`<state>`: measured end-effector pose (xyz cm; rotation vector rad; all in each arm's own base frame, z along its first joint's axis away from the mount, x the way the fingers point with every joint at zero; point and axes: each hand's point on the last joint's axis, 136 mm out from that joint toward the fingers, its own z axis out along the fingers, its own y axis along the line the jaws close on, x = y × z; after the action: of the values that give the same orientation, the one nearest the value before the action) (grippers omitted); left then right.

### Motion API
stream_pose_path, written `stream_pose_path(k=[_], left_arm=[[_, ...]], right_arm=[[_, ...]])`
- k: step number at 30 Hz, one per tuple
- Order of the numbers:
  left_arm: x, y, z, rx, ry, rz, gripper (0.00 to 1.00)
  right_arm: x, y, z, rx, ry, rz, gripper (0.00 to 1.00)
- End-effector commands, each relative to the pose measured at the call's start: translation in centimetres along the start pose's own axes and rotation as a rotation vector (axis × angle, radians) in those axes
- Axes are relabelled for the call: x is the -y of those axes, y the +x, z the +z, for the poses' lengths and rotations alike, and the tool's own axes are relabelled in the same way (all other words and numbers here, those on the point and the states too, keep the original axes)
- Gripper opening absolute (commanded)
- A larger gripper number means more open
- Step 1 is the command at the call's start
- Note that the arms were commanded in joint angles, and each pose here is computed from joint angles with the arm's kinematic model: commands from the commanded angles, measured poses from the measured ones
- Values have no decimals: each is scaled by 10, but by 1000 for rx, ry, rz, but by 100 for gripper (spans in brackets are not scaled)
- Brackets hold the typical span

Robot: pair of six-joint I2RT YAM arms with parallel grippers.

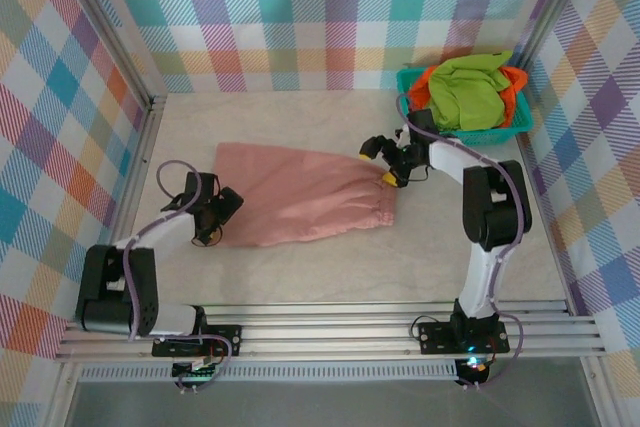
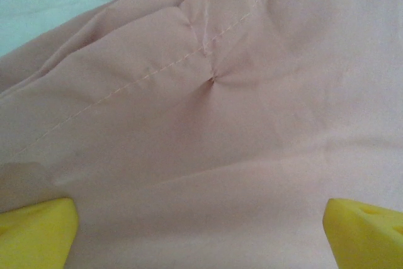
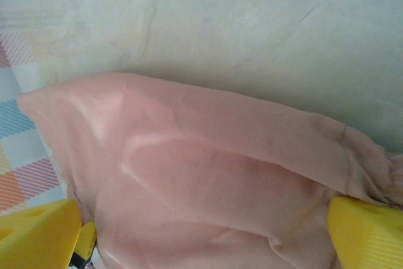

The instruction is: Fold and stack the shorts

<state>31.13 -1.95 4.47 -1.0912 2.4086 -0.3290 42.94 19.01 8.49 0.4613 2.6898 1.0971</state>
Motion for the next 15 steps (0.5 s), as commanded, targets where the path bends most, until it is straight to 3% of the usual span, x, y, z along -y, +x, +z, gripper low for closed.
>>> stream_pose_path(k=[1,7,12,15], left_arm=[[5,-8,-38,31,29,-3,100],[51,-28,-83,81,197,79,100],[78,-20,-66,19,331,115,100],[72,-14,-48,-9,296,128,100]], right_arm=[[-55,20,-47,53,-150,-158,100],[-62,68,-58,-18,-205,-146,99],[-38,89,-37,-89,-162,-107,99],[-19,97,-24,-122,-136,-76,100]])
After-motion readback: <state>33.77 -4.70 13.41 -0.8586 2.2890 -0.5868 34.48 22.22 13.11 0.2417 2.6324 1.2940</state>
